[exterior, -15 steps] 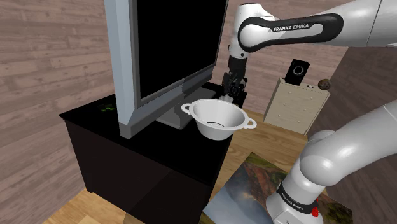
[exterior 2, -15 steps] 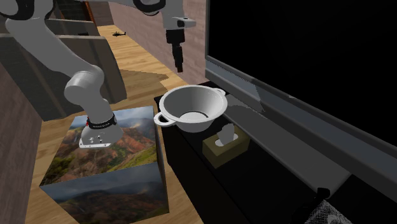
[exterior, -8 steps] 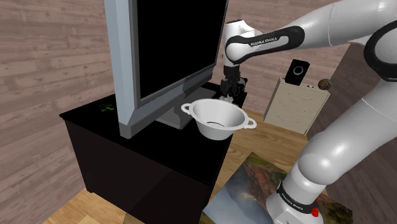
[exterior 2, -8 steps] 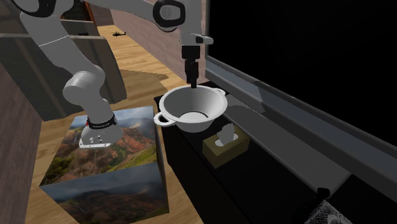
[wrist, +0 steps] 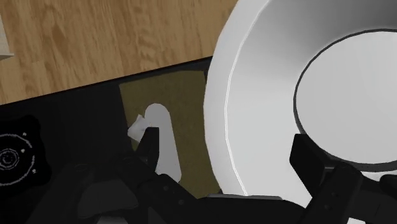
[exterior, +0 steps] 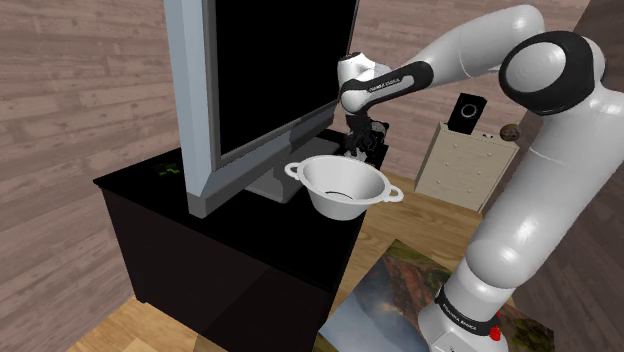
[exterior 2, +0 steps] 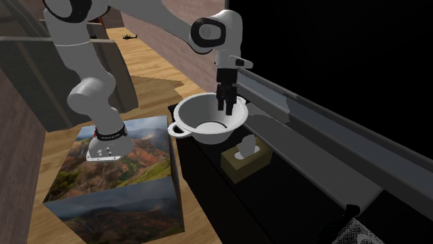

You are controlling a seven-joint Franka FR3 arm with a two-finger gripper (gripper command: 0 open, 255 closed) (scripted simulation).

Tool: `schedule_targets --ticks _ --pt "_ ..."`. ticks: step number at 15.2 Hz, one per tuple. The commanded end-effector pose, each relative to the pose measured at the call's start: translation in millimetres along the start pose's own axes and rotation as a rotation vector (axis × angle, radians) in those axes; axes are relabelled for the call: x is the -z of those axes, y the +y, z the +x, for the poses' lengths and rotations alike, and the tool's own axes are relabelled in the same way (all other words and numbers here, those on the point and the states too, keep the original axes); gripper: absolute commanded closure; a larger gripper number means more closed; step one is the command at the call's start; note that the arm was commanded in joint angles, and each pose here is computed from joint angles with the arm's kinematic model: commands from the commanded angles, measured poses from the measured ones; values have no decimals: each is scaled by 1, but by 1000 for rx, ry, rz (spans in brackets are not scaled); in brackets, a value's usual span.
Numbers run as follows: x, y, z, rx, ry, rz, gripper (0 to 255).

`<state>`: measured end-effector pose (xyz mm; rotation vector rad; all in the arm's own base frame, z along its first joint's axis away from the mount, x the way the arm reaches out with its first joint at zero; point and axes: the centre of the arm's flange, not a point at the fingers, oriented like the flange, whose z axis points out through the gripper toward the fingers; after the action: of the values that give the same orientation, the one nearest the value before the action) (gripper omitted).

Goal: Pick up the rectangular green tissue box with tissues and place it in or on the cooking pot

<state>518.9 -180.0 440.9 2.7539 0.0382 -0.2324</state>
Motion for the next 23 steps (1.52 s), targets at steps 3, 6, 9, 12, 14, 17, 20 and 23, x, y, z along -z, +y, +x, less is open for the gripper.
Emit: schedule_targets --ticks 3,6,9,12,14,17,20,23 --pt "-33 25 30 20 -47 -62 0" --pt "-58 45 52 34 -81 -107 0" --pt "-79 59 65 44 -103 -136 0" --pt "-95 61 64 44 -103 -136 0" --pt "-105 62 63 44 -103 -136 0" --pt "-113 63 62 44 -103 -136 0" --pt "-113 63 62 44 -103 -136 0" --pt "-113 63 62 44 -103 -136 0"
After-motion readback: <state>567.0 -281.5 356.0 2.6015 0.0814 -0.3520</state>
